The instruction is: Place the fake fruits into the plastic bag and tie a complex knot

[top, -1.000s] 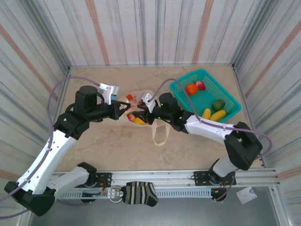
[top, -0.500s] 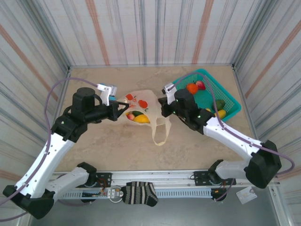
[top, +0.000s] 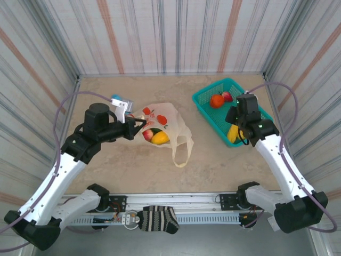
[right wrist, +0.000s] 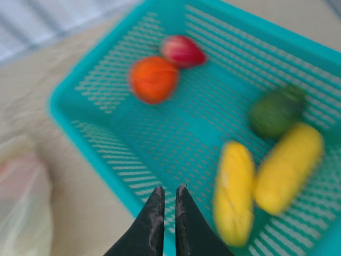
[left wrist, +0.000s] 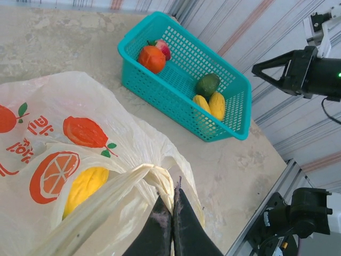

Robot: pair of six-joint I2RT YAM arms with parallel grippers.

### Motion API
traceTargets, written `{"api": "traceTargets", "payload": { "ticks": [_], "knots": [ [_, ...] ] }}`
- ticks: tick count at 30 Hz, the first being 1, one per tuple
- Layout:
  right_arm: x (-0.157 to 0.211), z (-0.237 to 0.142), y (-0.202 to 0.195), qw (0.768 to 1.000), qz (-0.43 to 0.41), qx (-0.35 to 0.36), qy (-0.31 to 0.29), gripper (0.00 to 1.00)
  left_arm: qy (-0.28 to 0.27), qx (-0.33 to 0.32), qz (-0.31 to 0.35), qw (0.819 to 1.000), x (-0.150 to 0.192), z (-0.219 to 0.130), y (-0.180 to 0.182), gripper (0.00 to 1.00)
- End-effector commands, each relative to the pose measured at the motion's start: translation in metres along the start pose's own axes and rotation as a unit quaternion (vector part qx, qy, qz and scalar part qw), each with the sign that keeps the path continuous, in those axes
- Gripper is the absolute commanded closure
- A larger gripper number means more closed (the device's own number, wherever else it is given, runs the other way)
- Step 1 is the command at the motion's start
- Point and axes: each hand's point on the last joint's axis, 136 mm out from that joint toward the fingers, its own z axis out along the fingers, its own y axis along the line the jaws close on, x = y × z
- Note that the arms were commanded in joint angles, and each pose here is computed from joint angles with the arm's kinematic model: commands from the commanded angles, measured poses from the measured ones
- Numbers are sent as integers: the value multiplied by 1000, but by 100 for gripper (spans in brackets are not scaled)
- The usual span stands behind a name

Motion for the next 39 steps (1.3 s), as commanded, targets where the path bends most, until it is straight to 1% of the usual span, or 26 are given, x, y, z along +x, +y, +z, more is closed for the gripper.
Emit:
{"api": "traceTargets", "payload": {
  "ticks": [1, 2, 4, 6, 8, 11, 13, 14, 15, 16, 17, 19, 20, 22, 25, 27, 29, 31, 33, 35, 36, 37, 39],
  "knots": [
    [33, -14, -84, 973, 117, 190, 52, 91, -19, -1, 19, 1000, -3, -2, 2, 100],
    [38, -18, -100, 963, 132, 227, 53, 93, -20, -2, 19, 1000, -2, -2, 2, 100],
    [49, -18, -124, 945, 164, 275, 64, 95, -21, -5, 25, 999, -1, -3, 3, 100],
    [60, -14, -137, 930, 194, 301, 82, 96, -19, -8, 34, 999, -1, -3, 1, 100],
    [71, -4, -142, 921, 212, 312, 100, 97, -17, -11, 42, 999, 0, -2, 0, 100],
    [88, 15, -142, 912, 229, 315, 132, 98, -15, -10, 47, 999, 0, -3, -2, 100],
    [95, 28, -139, 911, 237, 307, 143, 99, -16, -8, 50, 999, 1, -5, -4, 100],
    [98, 39, -135, 915, 238, 289, 148, 100, -17, -7, 50, 999, 1, -5, -4, 100],
    [99, 55, -125, 926, 237, 249, 157, 100, -17, -7, 50, 999, 1, -6, -5, 100],
    [99, 66, -119, 929, 245, 224, 165, 100, -17, -7, 51, 999, 1, -6, -5, 100],
    [95, 72, -117, 928, 255, 216, 166, 100, -16, -7, 50, 999, 1, -6, -4, 100],
    [77, 89, -100, 943, 240, 174, 149, 100, -15, -7, 49, 999, 2, -5, -4, 100],
    [67, 97, -91, 947, 242, 158, 141, 100, -13, -7, 48, 999, 2, -5, -4, 100],
    [49, 117, -72, 948, 259, 121, 137, 100, -11, -6, 46, 999, 2, -4, -4, 100],
    [17, 150, -54, 946, 281, 105, 123, 100, -7, -4, 42, 999, 0, 0, -5, 100],
    [-8, 172, -53, 947, 277, 122, 111, 100, -3, -4, 39, 999, -2, 0, -6, 100],
    [-28, 185, -51, 948, 271, 129, 107, 100, -2, -5, 39, 999, -3, -2, -7, 100],
    [-37, 190, -47, 950, 265, 127, 107, 100, 0, -7, 37, 999, -4, -3, -7, 100],
    [-39, 184, -31, 959, 248, 93, 103, 100, 6, -6, 34, 999, -2, -4, -7, 100],
    [-32, 171, -13, 971, 212, 61, 94, 90, 8, -12, 30, 999, -1, -5, -5, 100],
    [-24, 163, -3, 976, 187, 41, 98, 82, 6, -14, 30, 999, -1, -5, -4, 100],
    [-19, 154, 6, 981, 166, 21, 100, 77, 4, -16, 30, 999, -1, -5, -3, 100],
    [-5, 131, 27, 990, 101, -33, 96, 62, 4, -19, 29, 999, -2, -6, -2, 100]
  ]
}}
